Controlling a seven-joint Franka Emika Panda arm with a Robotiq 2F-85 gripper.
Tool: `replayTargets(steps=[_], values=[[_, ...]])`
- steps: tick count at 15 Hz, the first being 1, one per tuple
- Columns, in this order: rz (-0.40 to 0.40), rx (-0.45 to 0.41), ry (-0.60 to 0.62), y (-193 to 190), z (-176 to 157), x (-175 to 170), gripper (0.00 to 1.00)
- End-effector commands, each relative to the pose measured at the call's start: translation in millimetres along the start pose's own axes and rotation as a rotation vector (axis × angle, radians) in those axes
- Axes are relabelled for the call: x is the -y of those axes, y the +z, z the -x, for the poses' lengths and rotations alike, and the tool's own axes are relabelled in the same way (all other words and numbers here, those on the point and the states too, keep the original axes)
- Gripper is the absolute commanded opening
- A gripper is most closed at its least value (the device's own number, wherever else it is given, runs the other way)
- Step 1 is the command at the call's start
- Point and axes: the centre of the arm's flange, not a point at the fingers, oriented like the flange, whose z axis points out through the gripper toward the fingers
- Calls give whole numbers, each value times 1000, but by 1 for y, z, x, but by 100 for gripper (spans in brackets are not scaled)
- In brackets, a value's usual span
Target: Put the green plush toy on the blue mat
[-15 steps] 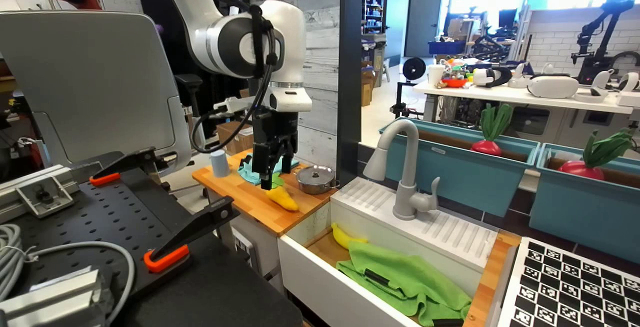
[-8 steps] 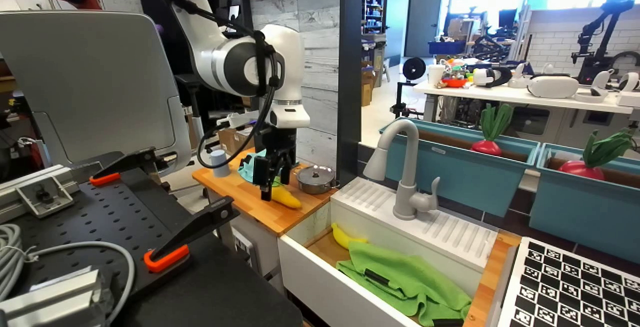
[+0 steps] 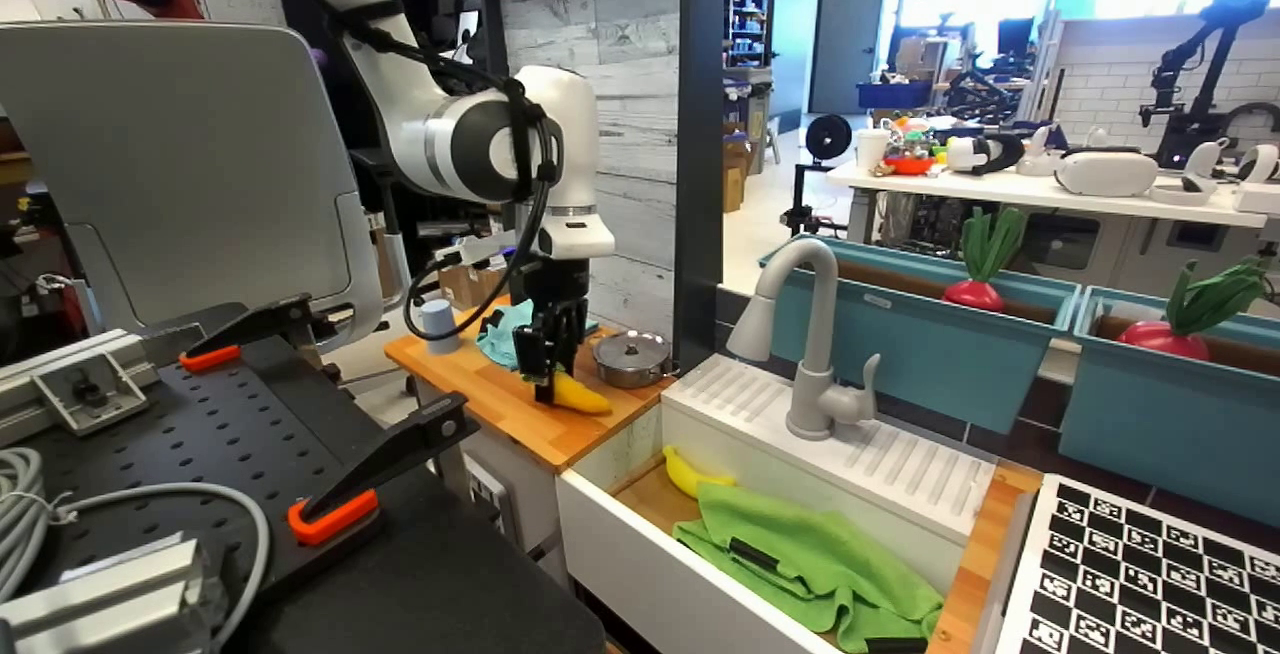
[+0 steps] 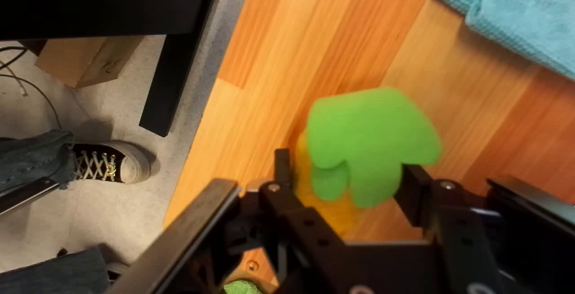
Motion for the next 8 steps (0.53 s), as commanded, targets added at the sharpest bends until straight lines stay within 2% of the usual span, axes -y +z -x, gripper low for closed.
replayTargets(steps=[1, 2, 5, 8], values=[[-10, -40, -9, -8, 1, 3, 27], [-21, -47, -10, -13, 1, -1, 18], [-31, -55, -7, -27, -1, -7, 2], [-38, -48, -24, -46, -2, -16, 4]])
